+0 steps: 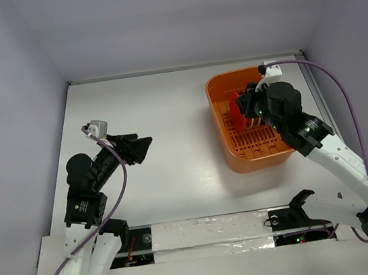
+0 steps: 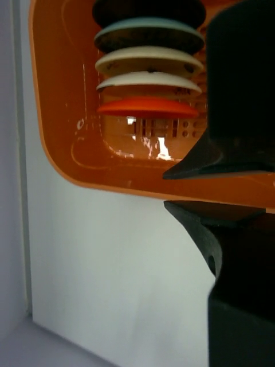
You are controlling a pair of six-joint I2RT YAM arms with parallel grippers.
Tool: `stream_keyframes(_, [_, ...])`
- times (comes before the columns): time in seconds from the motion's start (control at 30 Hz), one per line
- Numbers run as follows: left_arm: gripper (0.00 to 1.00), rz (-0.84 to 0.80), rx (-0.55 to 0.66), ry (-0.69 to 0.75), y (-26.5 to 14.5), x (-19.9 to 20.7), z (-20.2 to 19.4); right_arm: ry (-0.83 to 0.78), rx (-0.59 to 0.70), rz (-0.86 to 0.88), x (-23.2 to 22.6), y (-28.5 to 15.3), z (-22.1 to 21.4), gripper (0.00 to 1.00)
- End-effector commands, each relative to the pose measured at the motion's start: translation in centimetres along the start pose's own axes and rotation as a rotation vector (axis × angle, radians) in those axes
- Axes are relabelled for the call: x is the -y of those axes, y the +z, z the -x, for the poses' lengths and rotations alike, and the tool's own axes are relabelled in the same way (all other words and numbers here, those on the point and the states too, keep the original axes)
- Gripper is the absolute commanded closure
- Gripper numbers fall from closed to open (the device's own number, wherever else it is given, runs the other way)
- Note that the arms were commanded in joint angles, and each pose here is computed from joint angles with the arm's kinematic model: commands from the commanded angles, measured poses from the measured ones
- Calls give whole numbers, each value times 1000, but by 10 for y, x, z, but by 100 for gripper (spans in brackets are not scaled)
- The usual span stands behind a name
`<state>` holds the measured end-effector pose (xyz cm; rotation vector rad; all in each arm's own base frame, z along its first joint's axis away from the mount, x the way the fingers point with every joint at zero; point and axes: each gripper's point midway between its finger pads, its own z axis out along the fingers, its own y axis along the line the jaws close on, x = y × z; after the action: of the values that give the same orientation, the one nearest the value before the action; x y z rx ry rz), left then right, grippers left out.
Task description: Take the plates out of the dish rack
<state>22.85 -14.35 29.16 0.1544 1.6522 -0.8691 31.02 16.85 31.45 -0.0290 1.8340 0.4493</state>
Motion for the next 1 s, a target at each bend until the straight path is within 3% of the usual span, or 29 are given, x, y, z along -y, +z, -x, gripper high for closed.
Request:
stream_keyframes(0.0, [40,-28,72,51,-4,12,24,-52,13,-111,16,-3,15,72])
stream_keyframes(0.07, [39,-30,67,47,-3,11,23,-78,-20,-172,26,4,7,59])
stream_keyframes(0.2, [43,-35,64,44,-2,12,22,-111,-68,-214,31,20,-4,51])
stream_keyframes(0.27, [60,-31,62,42,-2,11,22,-118,-79,-221,31,25,-5,51])
stream_keyframes(0.33, [86,-20,64,41,-2,9,22,-137,-107,-249,35,35,-14,51])
stream_keyframes(0.43, [98,-1,69,38,-2,6,23,-163,-134,-322,47,45,-23,52])
stream_keyframes(0.53, [94,1,67,38,-2,6,23,-189,-146,-387,57,55,-28,53])
stream_keyframes(0.73, [66,14,72,37,-3,4,23,-226,-182,-437,62,75,-36,55])
stream_keyframes(0.97, [61,14,74,39,-4,4,24,-247,-208,-513,77,84,-47,58])
